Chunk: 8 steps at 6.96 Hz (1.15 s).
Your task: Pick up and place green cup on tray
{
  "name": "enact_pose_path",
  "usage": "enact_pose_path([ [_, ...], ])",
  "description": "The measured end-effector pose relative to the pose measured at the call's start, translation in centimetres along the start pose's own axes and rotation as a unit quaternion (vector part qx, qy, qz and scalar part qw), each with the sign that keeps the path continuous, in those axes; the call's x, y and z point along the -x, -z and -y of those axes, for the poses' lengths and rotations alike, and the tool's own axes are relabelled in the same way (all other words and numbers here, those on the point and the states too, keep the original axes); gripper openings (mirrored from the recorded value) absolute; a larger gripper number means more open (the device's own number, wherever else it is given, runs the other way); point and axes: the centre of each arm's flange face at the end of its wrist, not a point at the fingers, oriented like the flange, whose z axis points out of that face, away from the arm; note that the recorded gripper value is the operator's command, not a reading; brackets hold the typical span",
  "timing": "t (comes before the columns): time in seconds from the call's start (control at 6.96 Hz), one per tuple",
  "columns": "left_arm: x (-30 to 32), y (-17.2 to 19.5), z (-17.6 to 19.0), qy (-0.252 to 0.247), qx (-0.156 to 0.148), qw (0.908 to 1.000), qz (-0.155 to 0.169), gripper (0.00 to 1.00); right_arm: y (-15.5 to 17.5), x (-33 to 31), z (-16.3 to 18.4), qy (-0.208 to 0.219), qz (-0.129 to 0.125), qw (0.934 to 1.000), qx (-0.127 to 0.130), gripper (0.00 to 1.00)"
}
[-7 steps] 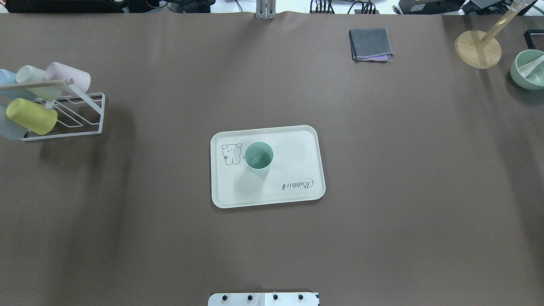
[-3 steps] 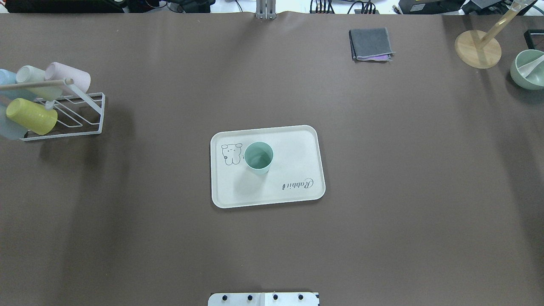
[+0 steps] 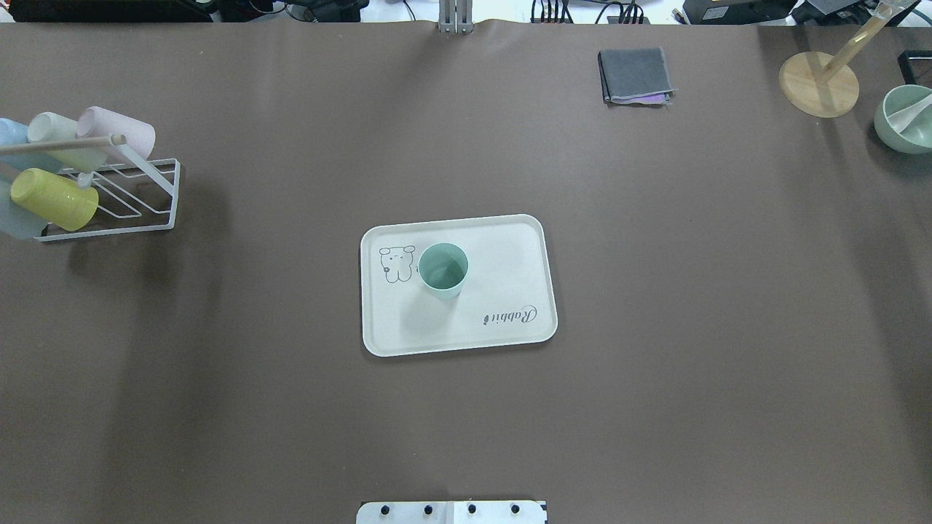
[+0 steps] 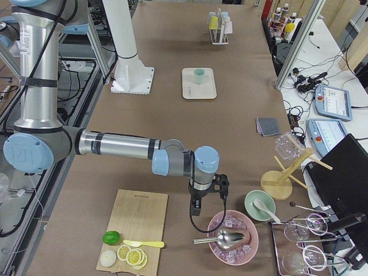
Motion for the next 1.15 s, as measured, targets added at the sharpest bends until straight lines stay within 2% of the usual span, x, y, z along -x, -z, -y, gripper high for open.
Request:
enact_pose_path([
  [1.15,0.05,-0.01,-0.20,0.002,0.001,1.0000,0.000,0.99,0.19,0.16,0.14,0.001,0.000,1.0000,-0.002,1.00],
])
